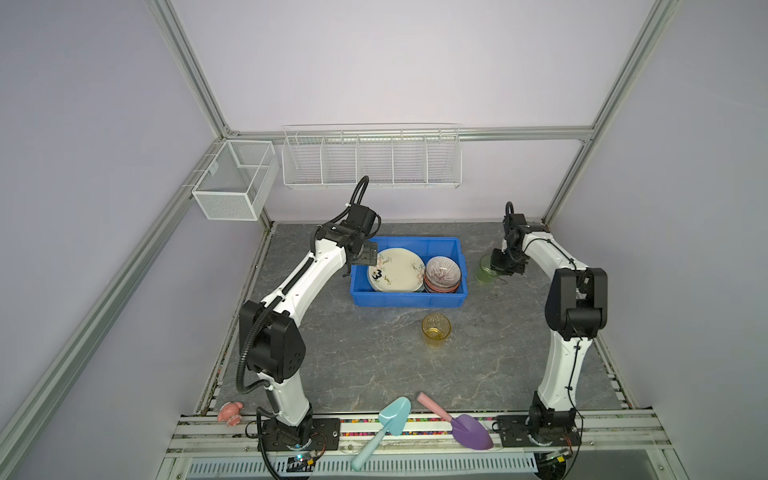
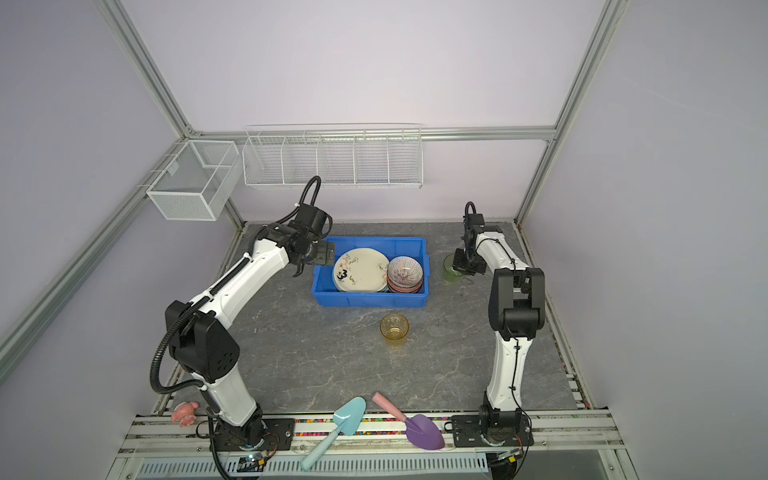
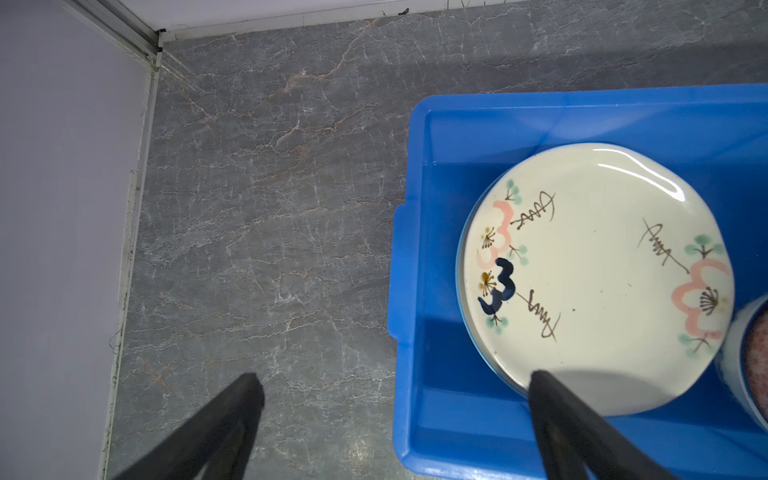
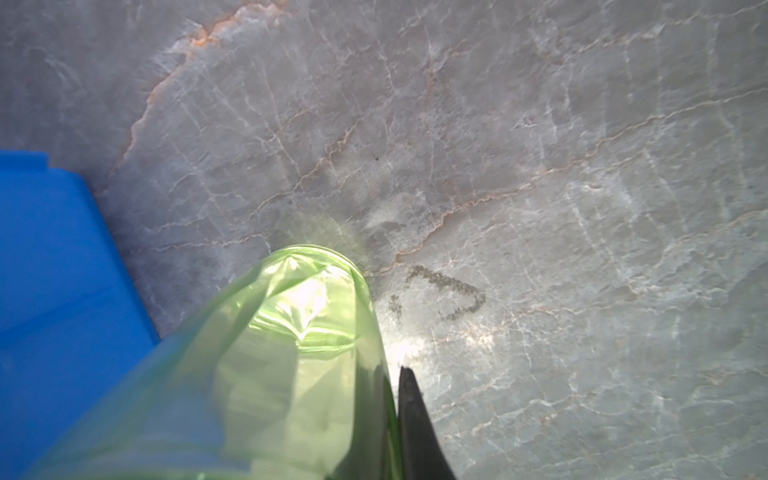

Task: Place the mixed dishes into the plastic bin
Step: 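Grip the green glass cup with the right gripper and lift it over the bin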

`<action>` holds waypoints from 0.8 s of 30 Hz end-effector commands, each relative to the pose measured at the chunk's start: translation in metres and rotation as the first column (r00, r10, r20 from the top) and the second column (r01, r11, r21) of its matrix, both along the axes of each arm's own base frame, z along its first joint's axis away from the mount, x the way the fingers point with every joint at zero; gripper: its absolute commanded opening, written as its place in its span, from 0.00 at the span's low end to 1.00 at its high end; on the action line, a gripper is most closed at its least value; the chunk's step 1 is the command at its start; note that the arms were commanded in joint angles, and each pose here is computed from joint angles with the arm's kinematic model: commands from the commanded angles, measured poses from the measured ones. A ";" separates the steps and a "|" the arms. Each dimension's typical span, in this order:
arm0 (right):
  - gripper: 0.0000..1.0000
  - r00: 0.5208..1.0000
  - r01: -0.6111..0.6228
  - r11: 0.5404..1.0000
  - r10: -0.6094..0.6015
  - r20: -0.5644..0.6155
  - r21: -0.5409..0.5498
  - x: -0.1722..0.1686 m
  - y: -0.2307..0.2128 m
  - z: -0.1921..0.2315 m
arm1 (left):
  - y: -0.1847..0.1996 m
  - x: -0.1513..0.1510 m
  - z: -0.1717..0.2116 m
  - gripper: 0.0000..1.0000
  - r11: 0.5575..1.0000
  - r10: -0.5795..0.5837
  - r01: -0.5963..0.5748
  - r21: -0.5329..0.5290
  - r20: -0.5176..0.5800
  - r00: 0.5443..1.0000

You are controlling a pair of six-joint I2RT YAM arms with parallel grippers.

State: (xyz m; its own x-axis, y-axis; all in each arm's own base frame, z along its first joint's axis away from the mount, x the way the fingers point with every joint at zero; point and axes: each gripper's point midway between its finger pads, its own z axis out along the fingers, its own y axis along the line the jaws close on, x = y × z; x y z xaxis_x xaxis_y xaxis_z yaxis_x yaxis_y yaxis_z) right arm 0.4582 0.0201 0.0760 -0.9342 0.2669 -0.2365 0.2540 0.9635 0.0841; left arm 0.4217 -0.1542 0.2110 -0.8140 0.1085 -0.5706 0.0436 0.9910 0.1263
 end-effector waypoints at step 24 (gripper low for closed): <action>0.07 0.964 -0.179 0.984 0.178 0.199 -0.014 0.003 0.067 0.135 | 0.016 0.002 0.027 0.99 0.997 0.033 -0.030 -0.067 0.039 0.999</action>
State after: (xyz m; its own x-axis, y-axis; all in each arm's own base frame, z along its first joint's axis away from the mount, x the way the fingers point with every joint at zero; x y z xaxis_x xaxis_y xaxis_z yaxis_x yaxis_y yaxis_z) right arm 0.4660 0.0789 0.1976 -0.8991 0.1292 -0.4182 0.0840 0.9886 0.1250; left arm 0.4251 -0.1420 0.2146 -0.8175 0.0702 -0.5717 0.0208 0.9955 0.0925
